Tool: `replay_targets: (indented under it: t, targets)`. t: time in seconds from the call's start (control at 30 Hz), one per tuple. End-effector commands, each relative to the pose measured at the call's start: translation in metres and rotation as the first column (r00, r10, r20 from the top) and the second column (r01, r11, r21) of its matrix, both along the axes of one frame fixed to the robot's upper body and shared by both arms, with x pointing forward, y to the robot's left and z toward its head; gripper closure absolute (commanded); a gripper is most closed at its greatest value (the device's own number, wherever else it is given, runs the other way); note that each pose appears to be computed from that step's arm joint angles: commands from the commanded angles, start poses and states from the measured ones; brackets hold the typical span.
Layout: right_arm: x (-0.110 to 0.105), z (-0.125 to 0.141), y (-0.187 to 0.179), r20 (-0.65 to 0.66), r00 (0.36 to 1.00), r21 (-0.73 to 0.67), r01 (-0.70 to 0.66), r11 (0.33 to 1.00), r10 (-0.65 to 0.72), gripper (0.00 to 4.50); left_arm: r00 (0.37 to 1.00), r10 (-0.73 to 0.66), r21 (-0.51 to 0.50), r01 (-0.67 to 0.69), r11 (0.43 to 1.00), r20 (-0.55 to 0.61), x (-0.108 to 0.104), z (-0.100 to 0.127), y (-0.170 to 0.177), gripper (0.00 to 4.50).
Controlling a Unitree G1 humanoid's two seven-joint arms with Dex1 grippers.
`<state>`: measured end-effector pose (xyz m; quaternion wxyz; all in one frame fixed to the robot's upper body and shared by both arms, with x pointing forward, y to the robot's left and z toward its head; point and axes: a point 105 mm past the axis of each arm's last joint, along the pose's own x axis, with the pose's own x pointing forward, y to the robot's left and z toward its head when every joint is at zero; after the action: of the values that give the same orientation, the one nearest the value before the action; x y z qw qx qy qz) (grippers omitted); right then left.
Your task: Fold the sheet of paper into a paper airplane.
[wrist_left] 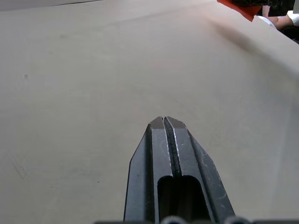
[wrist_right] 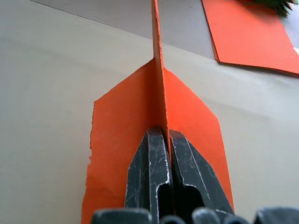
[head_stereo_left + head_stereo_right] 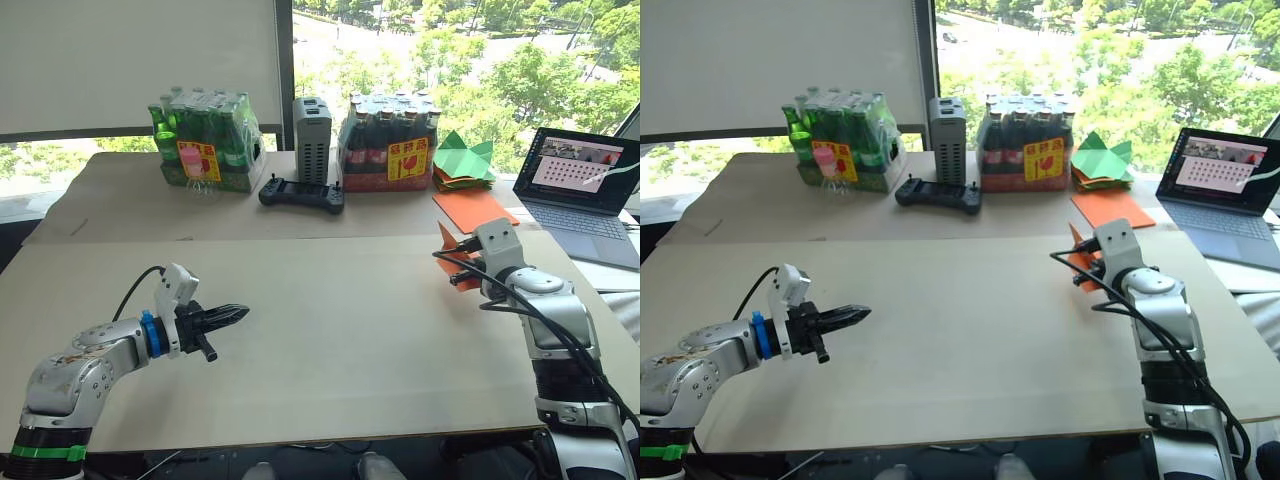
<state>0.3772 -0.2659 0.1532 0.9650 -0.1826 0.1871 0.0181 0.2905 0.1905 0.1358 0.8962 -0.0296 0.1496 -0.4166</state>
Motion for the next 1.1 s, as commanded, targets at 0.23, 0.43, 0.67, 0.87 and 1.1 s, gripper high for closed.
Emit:
replay_targets:
  t: [0.23, 0.43, 0.67, 0.87, 1.1]
  targets:
    - [-0.014, -0.017, -0.043, -0.043, 0.984, 0.038, 0.177, 0.983, -0.176, 4.46, 0.997, -0.043, 0.005, 0.042, 0.999, 0.057, 0.001, 0.012, -0.001, 4.50]
    - [-0.015, -0.021, -0.044, -0.043, 0.979, 0.016, 0.202, 0.979, -0.201, 4.46, 0.996, -0.039, 0.009, 0.038, 0.999, 0.079, 0.001, 0.014, 0.000, 4.50]
    - [-0.016, -0.021, -0.047, -0.042, 0.971, 0.018, 0.235, 0.972, -0.235, 2.88, 0.997, -0.038, 0.010, 0.037, 0.999, 0.072, 0.000, 0.014, 0.000, 4.50]
    - [-0.008, 0.000, -0.047, 0.060, 0.965, -0.040, 0.258, 0.965, -0.255, 0.81, 0.997, -0.027, 0.008, 0.027, 1.000, 0.072, 0.001, 0.014, 0.001, 4.50]
    - [0.012, 0.065, 0.016, 0.420, 0.907, 0.006, 0.021, 1.000, -0.021, 0.46, 0.996, 0.009, 0.006, -0.010, 1.000, 0.094, 0.005, 0.015, 0.004, 4.50]
